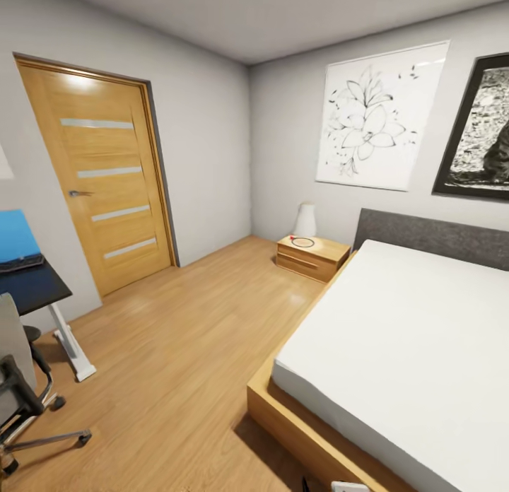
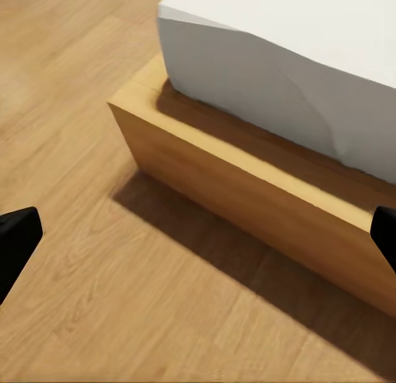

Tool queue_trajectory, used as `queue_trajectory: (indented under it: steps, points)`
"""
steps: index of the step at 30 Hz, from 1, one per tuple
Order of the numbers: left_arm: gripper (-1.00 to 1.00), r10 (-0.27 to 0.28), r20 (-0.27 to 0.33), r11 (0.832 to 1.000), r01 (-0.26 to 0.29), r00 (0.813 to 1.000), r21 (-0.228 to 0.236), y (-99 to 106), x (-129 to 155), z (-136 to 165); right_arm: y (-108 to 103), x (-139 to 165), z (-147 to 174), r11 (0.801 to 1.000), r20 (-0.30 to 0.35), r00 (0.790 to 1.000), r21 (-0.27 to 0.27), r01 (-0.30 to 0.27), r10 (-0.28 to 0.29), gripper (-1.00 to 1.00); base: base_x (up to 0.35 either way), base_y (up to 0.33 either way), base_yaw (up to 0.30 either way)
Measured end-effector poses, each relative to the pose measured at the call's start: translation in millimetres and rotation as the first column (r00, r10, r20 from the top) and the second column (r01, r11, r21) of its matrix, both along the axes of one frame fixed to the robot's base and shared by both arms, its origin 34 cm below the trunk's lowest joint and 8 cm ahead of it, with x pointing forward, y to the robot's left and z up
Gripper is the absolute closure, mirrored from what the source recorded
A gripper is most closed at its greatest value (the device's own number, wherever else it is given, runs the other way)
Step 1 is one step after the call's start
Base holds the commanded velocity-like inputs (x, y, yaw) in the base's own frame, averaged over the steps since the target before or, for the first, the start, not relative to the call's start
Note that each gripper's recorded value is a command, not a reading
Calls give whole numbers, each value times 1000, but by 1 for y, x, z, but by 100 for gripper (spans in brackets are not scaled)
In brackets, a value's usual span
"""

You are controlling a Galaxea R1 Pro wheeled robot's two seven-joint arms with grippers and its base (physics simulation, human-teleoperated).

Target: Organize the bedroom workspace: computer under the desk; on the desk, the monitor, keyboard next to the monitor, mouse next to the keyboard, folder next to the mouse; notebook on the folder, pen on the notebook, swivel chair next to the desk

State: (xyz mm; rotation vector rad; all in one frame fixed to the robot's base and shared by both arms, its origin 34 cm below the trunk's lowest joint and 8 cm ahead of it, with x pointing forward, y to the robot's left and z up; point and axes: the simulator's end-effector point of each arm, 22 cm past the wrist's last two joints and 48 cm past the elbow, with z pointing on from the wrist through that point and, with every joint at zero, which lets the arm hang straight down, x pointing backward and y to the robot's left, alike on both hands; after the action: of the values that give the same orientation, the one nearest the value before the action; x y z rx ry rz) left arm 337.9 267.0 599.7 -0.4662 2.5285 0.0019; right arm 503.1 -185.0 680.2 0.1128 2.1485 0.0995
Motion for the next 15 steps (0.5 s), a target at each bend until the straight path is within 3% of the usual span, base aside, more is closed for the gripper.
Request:
queue_trajectory:
  steps: [3, 5, 11, 15]
  points:
    - [-100, 3, 14, 1000, -3, 1000, 6, 2, 2, 1, 0, -1, -1, 1000, -2, 1000, 0, -1, 1, -100, 4, 0, 246]
    - [-100, 8, 43, 1000, -8, 999, 17, 4, 6, 5, 1, -2, -1, 1000, -5, 1000, 0, -4, 4, -100, 264, 0, 242]
    - [-100, 8, 42, 1000, -9, 999, 19, 4, 4, 4, 1, -3, -3, 1000, -10, 1000, -1, -8, 7, -100, 308, 0, 231]
    - [-100, 9, 38, 1000, -10, 999, 20, 5, 3, 3, 2, -4, -5, 1000, -14, 1000, -1, -10, 10, -100, 163, 0, 158]
